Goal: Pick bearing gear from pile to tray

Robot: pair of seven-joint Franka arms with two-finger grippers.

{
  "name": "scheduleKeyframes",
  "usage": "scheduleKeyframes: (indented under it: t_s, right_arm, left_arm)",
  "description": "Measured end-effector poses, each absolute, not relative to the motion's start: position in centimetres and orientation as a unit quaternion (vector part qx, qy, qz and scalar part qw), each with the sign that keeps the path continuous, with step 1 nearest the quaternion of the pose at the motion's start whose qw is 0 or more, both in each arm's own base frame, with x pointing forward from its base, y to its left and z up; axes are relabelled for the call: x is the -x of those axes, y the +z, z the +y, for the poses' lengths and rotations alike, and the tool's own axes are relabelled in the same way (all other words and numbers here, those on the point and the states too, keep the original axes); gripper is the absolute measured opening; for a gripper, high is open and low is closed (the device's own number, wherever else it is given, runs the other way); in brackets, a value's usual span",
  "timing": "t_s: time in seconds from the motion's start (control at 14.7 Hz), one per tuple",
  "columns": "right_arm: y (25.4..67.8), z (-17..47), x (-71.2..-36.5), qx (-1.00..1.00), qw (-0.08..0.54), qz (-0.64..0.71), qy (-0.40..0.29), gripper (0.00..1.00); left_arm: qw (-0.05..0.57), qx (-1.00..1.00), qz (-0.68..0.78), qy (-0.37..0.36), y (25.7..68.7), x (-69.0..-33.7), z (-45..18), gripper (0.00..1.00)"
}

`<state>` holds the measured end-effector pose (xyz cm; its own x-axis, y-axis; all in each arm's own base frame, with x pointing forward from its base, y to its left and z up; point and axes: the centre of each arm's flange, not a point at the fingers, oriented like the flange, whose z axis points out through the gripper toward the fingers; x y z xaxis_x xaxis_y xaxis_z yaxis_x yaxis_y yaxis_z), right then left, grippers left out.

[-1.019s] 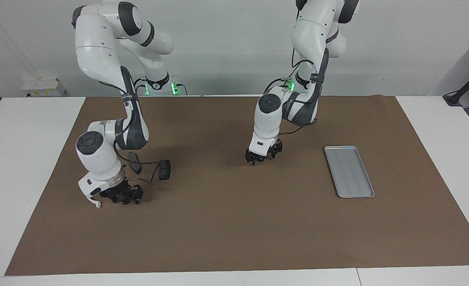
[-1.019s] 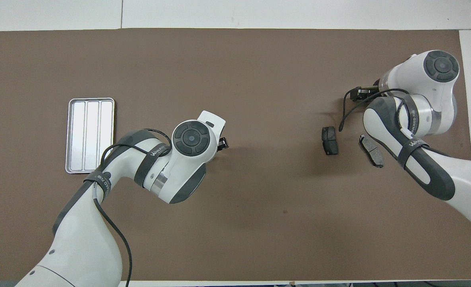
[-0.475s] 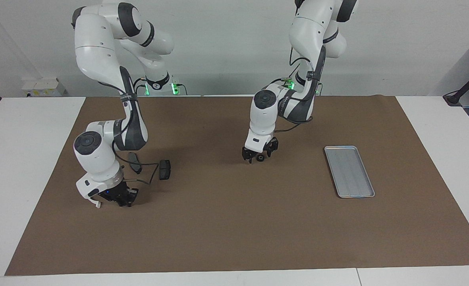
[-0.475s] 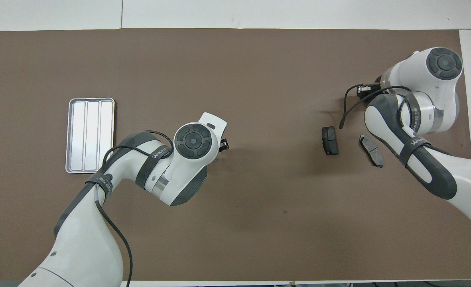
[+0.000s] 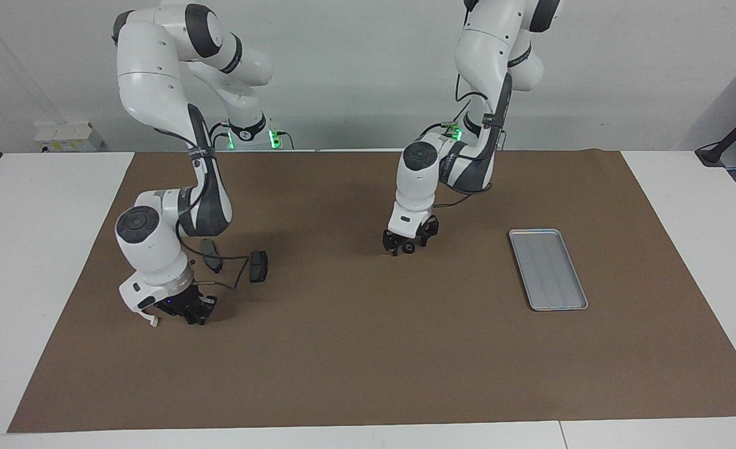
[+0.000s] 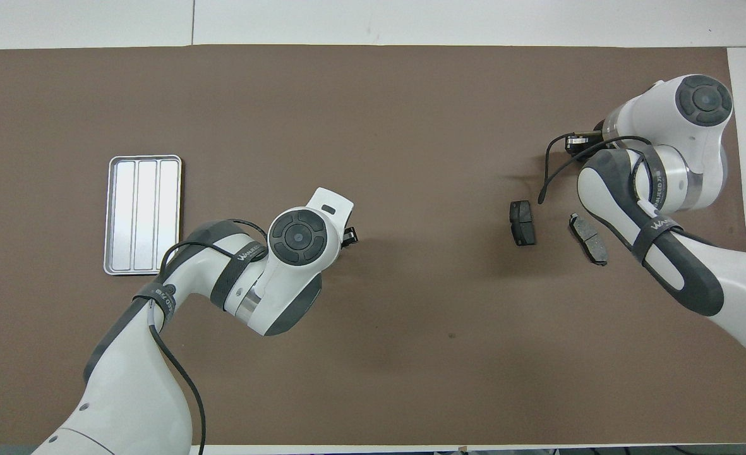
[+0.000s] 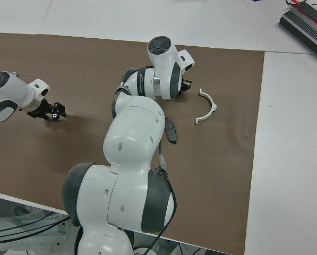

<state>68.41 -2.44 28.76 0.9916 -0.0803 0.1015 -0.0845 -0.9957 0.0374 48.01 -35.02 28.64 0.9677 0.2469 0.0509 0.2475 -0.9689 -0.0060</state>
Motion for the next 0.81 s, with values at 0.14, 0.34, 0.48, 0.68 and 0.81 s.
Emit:
scheduleKeyframes:
  t_s: [0.14, 0.34, 0.48, 0.68, 0.81]
  right_arm:
    - [29.5, -2.8, -68.4, -0.998, 0.037, -0.038, 0.021, 0.24]
    - [34.5, -2.6, -69.0, -0.998, 0.057, -0.028, -0.021, 0.24]
    - [39.5, -1.5, -68.6, -0.997, 0.067, -0.011, -0.037, 0.24]
    - [46.7, 0.7, -66.8, -0.996, 0.074, 0.019, -0.049, 0.24]
    - [50.5, 2.5, -65.3, -0.995, 0.077, 0.030, -0.056, 0.24]
  left_arm:
    - [0.003, 0.992, -0.125, -0.028, 29.2, -48.0, -35.0, 0.63]
    - [0.001, 0.991, -0.127, -0.031, 29.5, -48.0, -34.9, 0.35]
    - [0.001, 0.991, -0.130, -0.032, 29.6, -48.5, -34.3, 0.35]
    - [-0.001, 0.993, -0.106, -0.045, 33.0, -51.7, -31.5, 0.35]
    - [0.013, 0.995, -0.084, -0.044, 39.5, -55.5, -27.5, 0.35]
